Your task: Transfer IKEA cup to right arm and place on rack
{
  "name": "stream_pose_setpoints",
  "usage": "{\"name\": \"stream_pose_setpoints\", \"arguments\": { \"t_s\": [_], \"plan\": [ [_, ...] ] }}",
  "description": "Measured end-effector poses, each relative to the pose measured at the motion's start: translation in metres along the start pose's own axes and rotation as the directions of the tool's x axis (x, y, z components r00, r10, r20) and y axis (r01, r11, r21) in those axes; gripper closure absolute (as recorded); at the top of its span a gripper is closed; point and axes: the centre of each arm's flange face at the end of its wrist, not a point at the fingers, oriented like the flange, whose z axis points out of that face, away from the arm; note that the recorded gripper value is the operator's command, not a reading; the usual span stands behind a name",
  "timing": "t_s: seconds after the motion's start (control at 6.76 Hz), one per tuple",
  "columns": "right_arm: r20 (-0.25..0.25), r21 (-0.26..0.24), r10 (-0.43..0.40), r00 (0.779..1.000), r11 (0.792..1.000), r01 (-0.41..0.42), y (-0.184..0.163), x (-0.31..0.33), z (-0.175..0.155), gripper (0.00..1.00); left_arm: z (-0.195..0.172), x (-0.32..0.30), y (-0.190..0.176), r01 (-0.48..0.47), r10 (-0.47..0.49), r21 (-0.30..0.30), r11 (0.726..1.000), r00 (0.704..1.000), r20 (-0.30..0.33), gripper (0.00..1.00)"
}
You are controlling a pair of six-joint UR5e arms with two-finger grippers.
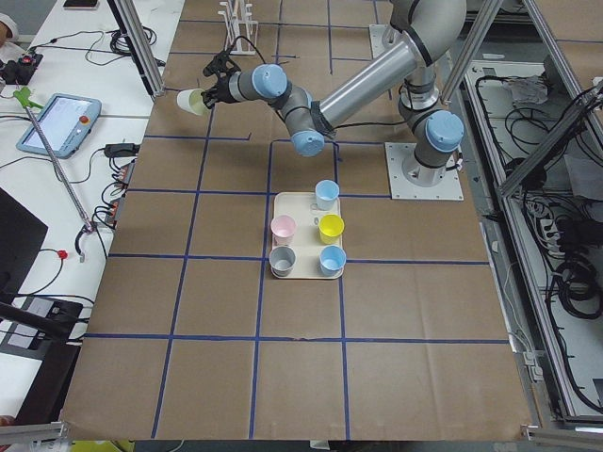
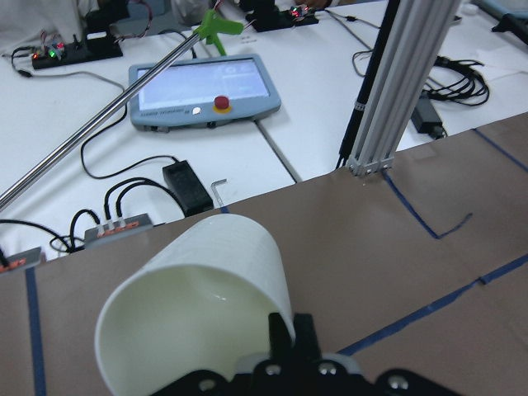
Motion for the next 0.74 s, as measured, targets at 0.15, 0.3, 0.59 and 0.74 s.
{"name": "stream_pose_setpoints", "arguments": {
  "t_s": [0.15,0.3,0.59,0.74],
  "plan": [
    [0.088,0.067,0.015,0.996,0.998,-0.021,-0.007,-0.010,-0.006,0.01,0.011,0.030,0.004,-0.052,0.053,0.047,0.998,0.998,-0.030,1.00],
    [0.168,0.126,0.020,0.986,0.991,-0.042,-0.013,-0.018,-0.006,0.01,0.026,0.062,0.009,-0.085,0.090,0.094,0.992,0.995,-0.053,1.00],
    [0.321,0.220,0.059,0.945,0.966,-0.135,-0.018,-0.026,0.007,0.01,0.043,0.111,0.014,-0.070,0.082,0.192,0.979,0.995,-0.055,0.99],
    [0.386,0.245,0.086,0.919,0.950,-0.192,-0.019,-0.027,0.020,0.01,0.049,0.128,0.014,-0.047,0.057,0.199,0.979,0.997,-0.046,1.00]
  ]
}}
